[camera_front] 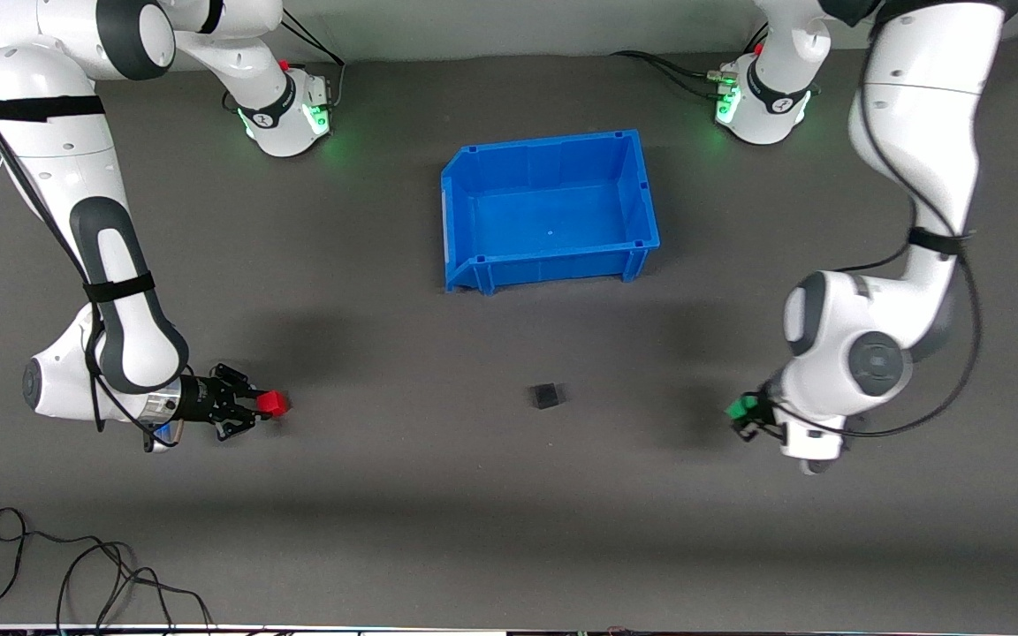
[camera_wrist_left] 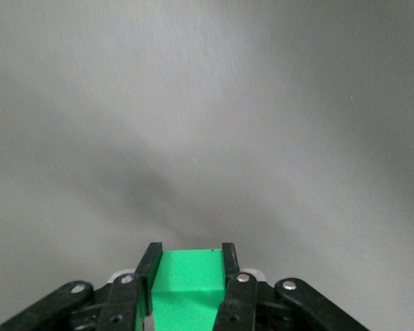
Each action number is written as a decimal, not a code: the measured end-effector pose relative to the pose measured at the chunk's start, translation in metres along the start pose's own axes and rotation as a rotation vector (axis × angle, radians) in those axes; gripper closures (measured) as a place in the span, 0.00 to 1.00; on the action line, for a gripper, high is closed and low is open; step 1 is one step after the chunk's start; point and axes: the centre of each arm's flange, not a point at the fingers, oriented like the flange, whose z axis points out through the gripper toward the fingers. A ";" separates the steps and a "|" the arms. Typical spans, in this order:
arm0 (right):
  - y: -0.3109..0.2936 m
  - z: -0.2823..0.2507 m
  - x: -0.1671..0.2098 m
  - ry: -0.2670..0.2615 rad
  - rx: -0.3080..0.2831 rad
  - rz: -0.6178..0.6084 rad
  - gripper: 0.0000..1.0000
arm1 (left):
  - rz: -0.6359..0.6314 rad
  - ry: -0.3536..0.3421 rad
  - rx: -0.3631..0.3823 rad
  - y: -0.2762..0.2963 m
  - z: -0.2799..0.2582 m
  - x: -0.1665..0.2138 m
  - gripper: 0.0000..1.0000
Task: Attach green and red cubes to black cube
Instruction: 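Close the right gripper on the red cube while the left gripper grasps green, then carry the red cube and the green cube toward the black cube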
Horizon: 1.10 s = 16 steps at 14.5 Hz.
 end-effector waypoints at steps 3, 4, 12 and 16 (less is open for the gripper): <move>-0.015 -0.008 -0.013 -0.013 0.013 0.016 0.60 | -0.203 -0.008 0.003 0.029 0.019 -0.034 0.63; -0.026 -0.009 -0.026 -0.019 0.015 0.034 0.60 | -0.288 -0.011 -0.005 0.037 0.021 -0.039 0.63; -0.112 0.036 -0.216 0.016 0.061 0.189 0.60 | -0.775 -0.082 -0.012 0.092 0.040 -0.127 0.63; -0.127 0.087 -0.290 0.039 0.104 0.261 0.60 | -0.896 -0.083 0.013 0.106 0.069 -0.163 0.63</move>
